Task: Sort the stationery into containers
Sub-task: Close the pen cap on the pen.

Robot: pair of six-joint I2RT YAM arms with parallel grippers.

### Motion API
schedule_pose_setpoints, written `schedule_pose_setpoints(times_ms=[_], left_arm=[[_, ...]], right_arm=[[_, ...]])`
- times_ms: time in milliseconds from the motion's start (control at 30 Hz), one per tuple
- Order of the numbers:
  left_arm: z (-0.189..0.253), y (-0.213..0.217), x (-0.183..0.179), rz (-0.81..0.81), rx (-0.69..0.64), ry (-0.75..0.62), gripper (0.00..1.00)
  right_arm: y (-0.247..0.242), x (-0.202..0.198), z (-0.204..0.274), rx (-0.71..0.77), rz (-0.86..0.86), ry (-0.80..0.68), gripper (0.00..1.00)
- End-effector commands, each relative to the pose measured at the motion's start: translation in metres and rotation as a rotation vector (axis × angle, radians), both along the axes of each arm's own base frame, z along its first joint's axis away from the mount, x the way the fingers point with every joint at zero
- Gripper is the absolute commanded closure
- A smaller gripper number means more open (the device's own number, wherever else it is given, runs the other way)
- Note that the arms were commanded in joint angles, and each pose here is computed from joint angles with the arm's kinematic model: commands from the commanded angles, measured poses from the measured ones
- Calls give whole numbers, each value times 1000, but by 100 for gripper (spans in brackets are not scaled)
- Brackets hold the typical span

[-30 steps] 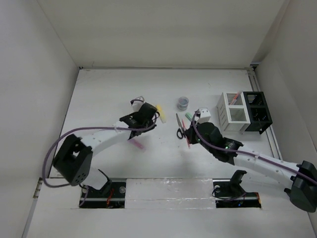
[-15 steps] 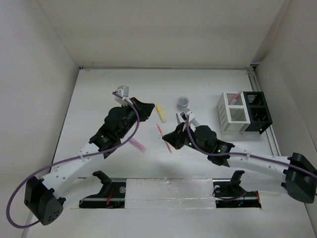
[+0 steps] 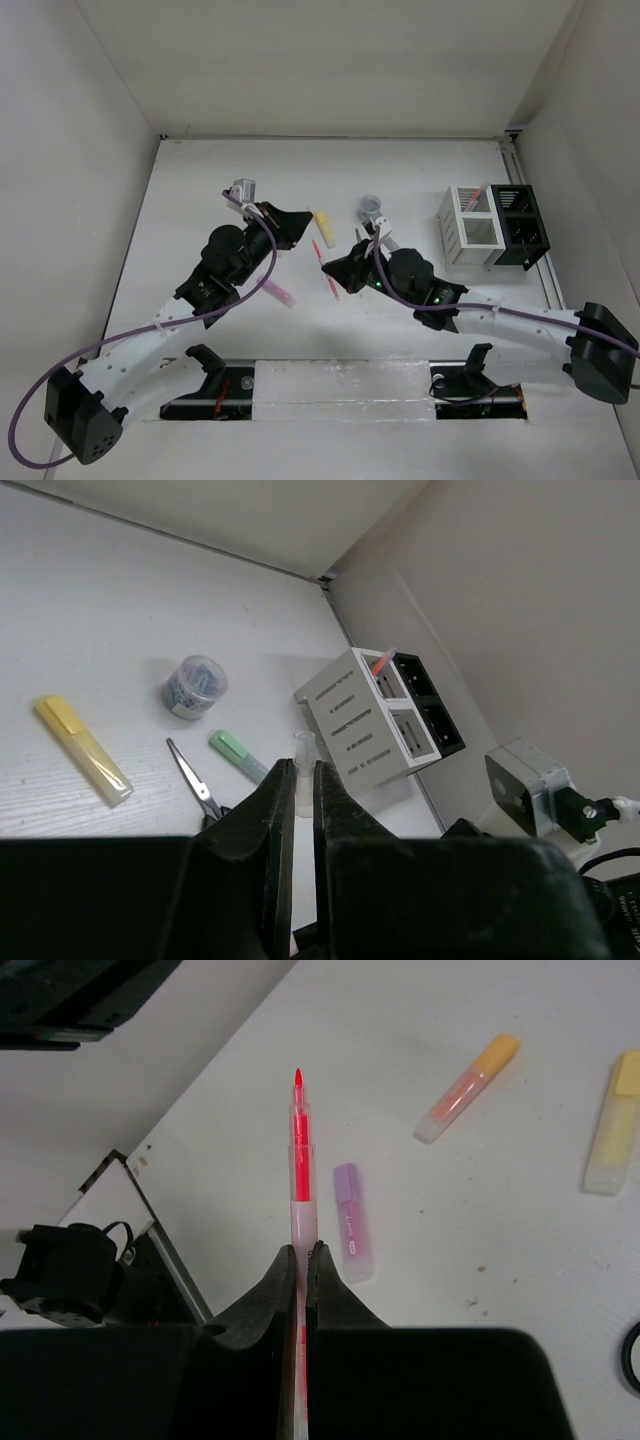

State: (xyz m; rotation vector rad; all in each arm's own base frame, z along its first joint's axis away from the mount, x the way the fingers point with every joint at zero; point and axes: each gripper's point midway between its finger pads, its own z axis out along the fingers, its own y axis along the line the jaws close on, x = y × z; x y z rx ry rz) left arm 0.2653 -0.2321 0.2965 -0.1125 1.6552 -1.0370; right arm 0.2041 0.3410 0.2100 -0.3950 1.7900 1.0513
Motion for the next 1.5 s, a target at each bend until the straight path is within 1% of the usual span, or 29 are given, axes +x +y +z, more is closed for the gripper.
schedule_pose_setpoints(times_ms=[0, 267, 600, 1067, 1200, 1467], left_arm=[[12, 2, -1, 3, -22, -54, 100], [11, -6, 0, -35, -12, -58, 100], [11, -6, 0, -35, -12, -58, 100], [7, -10, -1, -55, -11, -59, 100], [5, -11, -3, -64, -11, -59, 100], [5, -14, -3, -75, -25, -63, 100]], right_arm=[[3, 5, 49, 104, -22, -79, 100], [0, 10, 61, 116, -55, -99, 100], [-1, 14, 73, 112, -72, -130, 100], [-5, 22, 78, 124, -111, -129, 100], [1, 20, 89, 161, -90, -122, 100], [5, 19, 120, 286, -81, -147, 100]])
